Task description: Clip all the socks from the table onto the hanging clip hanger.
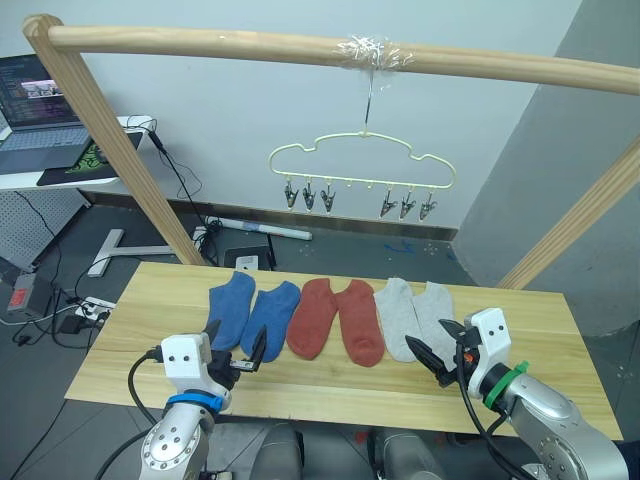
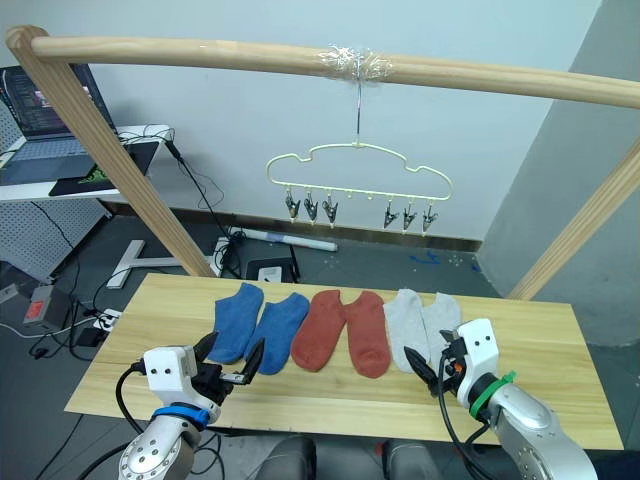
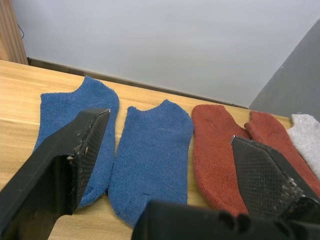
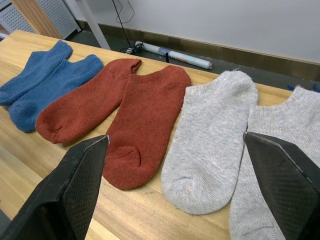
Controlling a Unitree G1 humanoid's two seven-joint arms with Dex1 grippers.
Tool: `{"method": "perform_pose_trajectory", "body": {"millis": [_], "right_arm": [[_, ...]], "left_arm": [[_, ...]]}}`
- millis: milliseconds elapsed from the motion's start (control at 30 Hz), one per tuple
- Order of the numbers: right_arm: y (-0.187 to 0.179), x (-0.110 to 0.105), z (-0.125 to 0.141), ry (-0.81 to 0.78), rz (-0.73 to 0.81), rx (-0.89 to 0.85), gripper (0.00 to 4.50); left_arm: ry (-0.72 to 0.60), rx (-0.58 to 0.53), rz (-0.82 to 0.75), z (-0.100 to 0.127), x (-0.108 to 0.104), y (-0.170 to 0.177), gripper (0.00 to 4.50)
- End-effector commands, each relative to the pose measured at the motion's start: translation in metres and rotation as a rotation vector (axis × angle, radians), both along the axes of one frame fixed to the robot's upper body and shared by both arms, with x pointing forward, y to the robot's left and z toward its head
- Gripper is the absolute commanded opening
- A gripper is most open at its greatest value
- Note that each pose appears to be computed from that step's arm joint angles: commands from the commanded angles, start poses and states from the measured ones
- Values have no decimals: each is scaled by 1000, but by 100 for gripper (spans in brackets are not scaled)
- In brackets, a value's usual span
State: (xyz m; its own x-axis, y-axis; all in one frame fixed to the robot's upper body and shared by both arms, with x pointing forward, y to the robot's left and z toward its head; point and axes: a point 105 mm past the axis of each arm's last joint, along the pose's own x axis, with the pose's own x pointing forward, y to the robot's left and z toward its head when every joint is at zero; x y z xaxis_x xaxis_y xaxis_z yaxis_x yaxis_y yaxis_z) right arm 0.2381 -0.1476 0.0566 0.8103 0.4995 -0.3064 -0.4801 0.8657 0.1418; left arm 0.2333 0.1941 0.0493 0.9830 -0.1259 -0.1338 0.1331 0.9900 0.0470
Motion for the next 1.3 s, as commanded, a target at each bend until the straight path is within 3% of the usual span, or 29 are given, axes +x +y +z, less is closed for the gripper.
{"method": "perform_pose_trajectory", "body": {"millis": [33,867,1100,1300], "right_arm": [[0,1,15,-65,2,-3,450],[3,5,24,-93,51,-4,450],[22,20,65,-157,243,2,450],[34,33,98,-202,345,5,450]], "left_arm": [[-25,-8,1,6,1,-1,447],[-15,-14,-23,9,8,-4,447],[-19,-90,-53,39,39,-6,447],[-90,-88,-110,75,64,-14,447]]}}
